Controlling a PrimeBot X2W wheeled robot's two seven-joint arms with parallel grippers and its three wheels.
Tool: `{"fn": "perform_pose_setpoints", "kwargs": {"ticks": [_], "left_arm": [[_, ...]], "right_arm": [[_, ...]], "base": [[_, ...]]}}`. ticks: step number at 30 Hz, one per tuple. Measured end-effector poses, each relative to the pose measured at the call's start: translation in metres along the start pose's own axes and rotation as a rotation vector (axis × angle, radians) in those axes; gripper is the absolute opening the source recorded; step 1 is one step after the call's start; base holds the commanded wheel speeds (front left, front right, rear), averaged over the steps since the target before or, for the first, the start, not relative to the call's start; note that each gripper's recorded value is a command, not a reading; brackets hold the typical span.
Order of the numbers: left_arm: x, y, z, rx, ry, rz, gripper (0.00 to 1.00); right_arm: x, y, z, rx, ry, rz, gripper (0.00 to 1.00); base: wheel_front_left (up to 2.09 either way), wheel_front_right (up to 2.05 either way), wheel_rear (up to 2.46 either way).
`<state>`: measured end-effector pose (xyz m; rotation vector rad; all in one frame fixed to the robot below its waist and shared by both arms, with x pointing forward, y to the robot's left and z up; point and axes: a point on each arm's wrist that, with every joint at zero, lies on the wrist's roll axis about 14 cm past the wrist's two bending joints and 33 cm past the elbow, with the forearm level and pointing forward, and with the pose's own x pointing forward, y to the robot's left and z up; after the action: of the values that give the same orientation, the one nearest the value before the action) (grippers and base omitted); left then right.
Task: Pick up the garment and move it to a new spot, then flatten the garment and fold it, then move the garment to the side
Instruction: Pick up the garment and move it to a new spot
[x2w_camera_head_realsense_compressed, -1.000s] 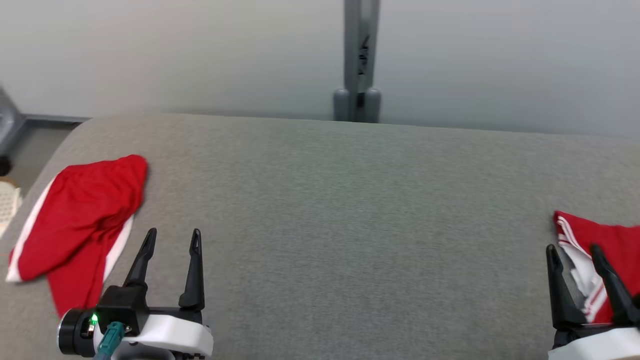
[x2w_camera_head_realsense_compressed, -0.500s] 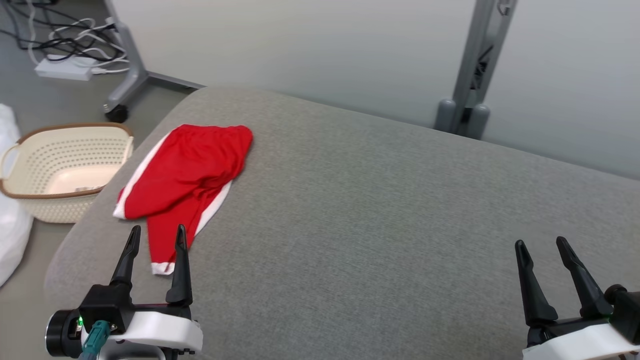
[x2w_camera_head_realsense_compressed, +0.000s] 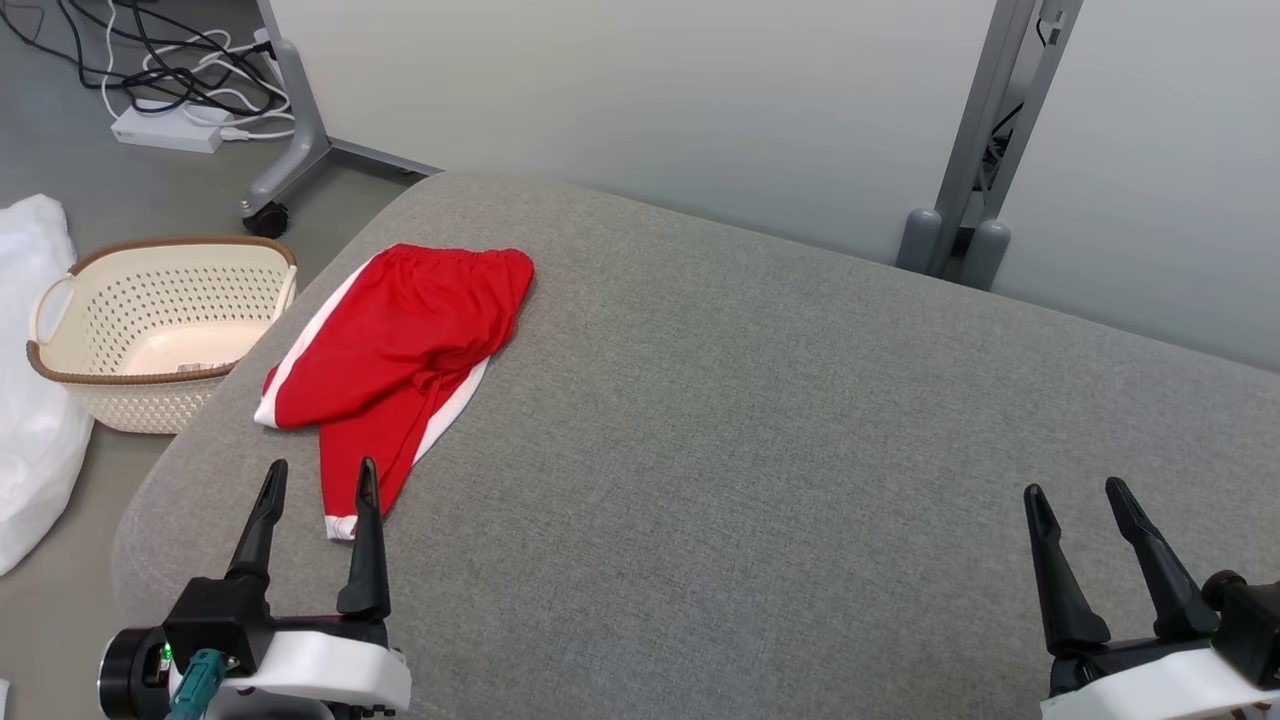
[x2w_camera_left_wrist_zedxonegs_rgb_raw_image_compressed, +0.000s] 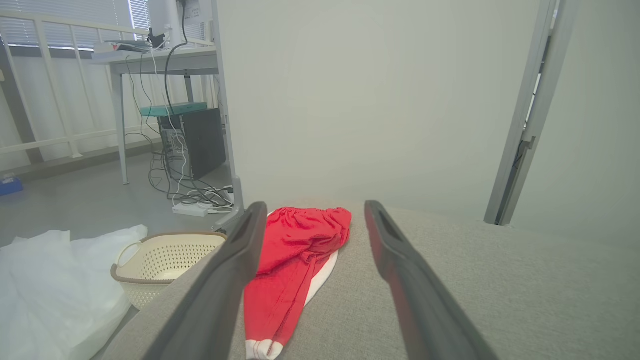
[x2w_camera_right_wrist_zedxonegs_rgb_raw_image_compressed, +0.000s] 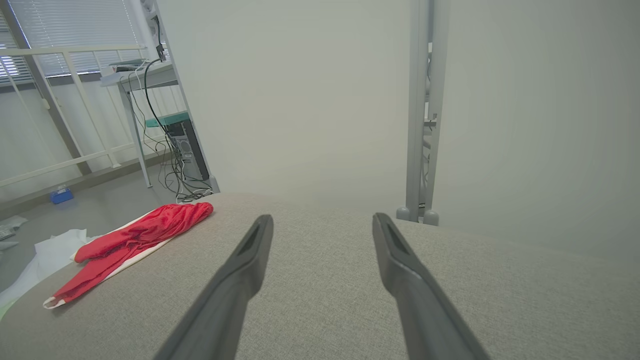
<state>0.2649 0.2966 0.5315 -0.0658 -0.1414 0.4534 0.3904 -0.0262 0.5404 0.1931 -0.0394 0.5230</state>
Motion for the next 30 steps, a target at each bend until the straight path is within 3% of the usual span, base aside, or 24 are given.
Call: {"fn": "perform_pose_setpoints", "kwargs": {"ticks": [10, 19, 25, 30], "left_arm": [[0.009, 0.0, 0.015, -0.004, -0.044, -0.005, 1.0], [0.074, 0.002, 0.073, 0.055, -0.171, -0.033, 1.0], [0.116, 0.005, 0.004, 0.078, 0.108, -0.044, 1.0], [0.117, 0.016, -0.078, 0.077, 0.388, 0.004, 1.0]], "right_arm": [[-0.002, -0.001, 0.002, 0.01, -0.006, -0.004, 1.0], [-0.008, -0.009, 0.004, 0.006, -0.003, -0.035, 1.0], [-0.015, -0.032, 0.009, 0.001, -0.011, -0.105, 1.0], [-0.024, -0.057, -0.003, 0.012, 0.021, -0.181, 1.0]], "base": [[0.0, 0.0, 0.0], [0.0, 0.0, 0.0], [0.0, 0.0, 0.0], [0.0, 0.0, 0.0]]}}
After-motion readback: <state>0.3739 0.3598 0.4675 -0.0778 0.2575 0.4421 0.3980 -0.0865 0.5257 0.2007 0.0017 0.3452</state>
